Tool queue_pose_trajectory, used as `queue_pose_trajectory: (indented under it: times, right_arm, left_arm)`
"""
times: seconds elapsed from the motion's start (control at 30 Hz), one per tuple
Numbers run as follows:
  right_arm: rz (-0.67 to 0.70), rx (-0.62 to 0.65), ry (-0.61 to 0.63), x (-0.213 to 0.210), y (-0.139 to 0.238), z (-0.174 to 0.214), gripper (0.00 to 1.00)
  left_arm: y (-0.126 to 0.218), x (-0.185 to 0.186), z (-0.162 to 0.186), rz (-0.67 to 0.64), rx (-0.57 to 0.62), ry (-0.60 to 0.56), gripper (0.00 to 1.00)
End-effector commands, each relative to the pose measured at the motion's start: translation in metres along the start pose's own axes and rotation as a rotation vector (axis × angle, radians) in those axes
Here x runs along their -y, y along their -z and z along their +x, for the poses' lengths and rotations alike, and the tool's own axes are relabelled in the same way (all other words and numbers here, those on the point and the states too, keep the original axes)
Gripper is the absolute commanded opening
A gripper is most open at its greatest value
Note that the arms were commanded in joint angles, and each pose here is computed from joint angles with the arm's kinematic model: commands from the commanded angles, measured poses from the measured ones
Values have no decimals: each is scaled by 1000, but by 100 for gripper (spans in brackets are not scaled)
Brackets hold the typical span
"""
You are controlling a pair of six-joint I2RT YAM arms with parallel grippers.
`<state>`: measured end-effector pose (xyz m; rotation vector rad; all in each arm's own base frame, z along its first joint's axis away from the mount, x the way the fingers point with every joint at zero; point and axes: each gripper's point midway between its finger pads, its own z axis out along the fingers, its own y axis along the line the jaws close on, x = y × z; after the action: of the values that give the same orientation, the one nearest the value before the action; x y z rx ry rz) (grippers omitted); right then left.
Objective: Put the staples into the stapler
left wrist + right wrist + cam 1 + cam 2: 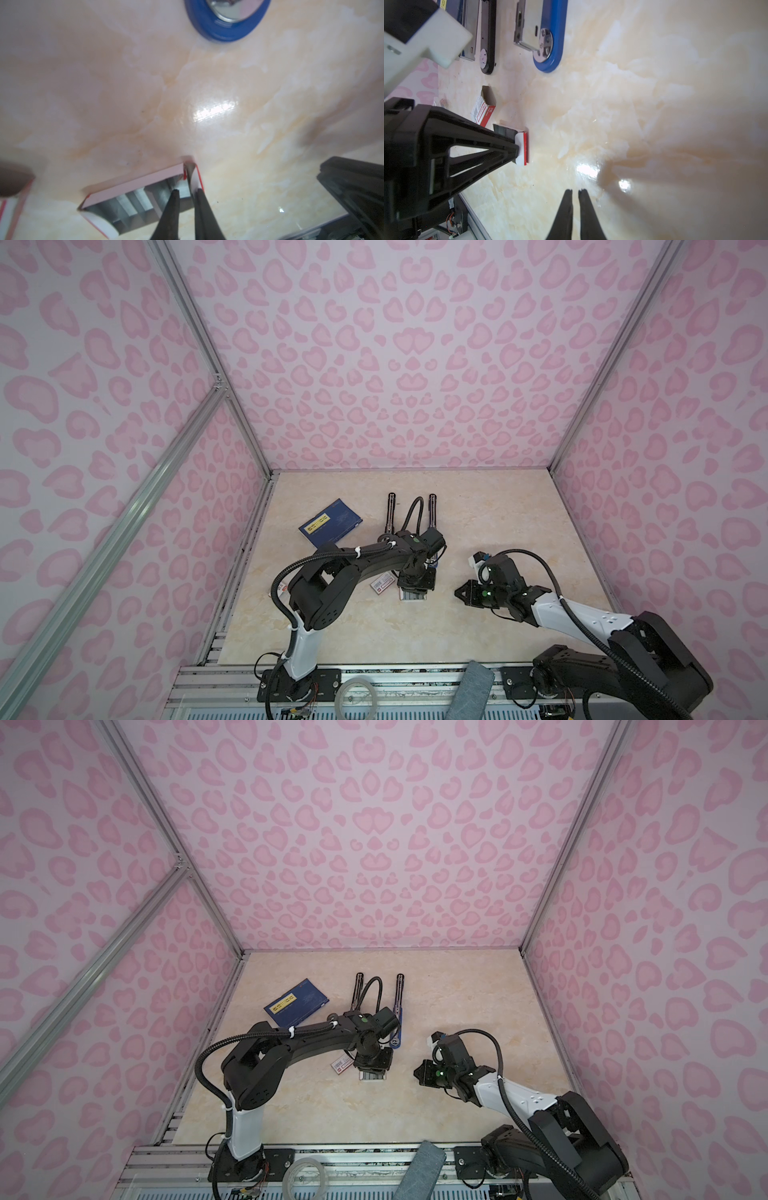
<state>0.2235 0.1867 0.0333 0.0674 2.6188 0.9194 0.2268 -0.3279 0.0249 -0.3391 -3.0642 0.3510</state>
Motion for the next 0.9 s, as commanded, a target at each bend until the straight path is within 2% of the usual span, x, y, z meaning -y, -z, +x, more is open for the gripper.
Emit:
queue_pose_trajectory:
  times: [0.0,0.6,0.87]
  right_arm:
    - [-12,9,3,-2,0,-1,12]
    - [-20,15,-5,-2,0,-1,11]
    - [-19,10,-5,-2,-1,0,11]
  left_arm:
    - [7,-2,-1,-23,18,-8,19]
    - [0,0,-2,-28,4,-18,20]
    - [16,-6,-3,-52,56,-7,20]
